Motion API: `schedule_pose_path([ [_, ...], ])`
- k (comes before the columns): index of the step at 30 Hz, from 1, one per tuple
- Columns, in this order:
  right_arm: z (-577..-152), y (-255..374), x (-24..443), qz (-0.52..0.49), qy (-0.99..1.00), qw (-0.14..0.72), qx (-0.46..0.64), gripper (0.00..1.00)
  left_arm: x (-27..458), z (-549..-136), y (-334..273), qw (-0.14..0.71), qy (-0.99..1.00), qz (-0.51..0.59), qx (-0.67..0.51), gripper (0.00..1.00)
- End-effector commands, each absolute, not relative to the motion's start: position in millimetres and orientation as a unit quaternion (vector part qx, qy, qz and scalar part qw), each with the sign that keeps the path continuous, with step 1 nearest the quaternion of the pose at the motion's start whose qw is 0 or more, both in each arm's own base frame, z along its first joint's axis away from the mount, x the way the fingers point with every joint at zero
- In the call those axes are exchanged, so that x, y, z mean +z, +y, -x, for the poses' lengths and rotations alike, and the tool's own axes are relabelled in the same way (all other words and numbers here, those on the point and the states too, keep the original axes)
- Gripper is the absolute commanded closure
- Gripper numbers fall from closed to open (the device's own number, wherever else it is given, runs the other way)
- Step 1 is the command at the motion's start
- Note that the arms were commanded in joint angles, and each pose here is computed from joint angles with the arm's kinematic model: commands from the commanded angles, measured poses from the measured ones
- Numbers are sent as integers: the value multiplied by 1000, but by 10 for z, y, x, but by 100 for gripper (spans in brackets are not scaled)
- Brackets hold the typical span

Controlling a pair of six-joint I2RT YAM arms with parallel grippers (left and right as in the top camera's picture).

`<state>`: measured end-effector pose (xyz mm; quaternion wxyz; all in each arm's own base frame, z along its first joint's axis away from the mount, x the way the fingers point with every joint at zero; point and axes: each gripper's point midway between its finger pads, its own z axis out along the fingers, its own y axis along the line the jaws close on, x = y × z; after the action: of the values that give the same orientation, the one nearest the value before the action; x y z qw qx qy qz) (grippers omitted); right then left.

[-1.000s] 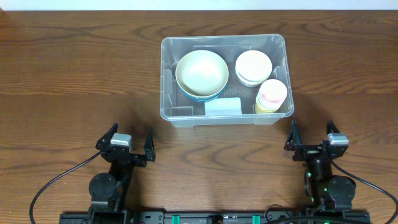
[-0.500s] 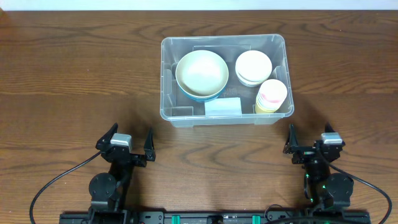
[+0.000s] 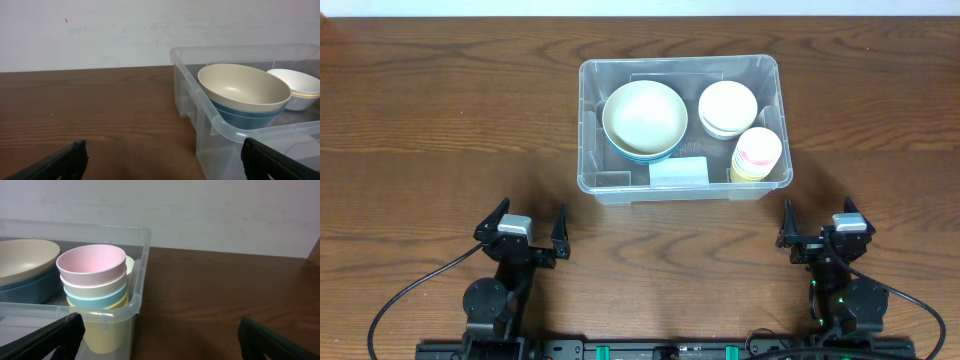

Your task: Pack container

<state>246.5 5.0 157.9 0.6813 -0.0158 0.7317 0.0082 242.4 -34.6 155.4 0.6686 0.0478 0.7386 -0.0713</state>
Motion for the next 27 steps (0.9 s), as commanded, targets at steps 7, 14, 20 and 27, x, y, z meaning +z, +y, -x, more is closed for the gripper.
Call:
schedule_pose_path([
  [7, -2462, -56, 1565, 46, 732, 677, -59, 1, 1402, -2415, -359, 652, 753, -57, -70, 2],
  [14, -2462, -53, 1566, 62, 730, 676, -73, 1, 1402, -2415, -359, 652, 753, -57, -70, 2],
  [20, -2462, -53, 1566, 62, 730, 676, -73, 1, 1402, -2415, -359, 652, 753, -57, -70, 2],
  [27, -2462, -54, 1566, 62, 730, 676, -73, 1, 1402, -2415, -359, 652, 753, -57, -70, 2],
])
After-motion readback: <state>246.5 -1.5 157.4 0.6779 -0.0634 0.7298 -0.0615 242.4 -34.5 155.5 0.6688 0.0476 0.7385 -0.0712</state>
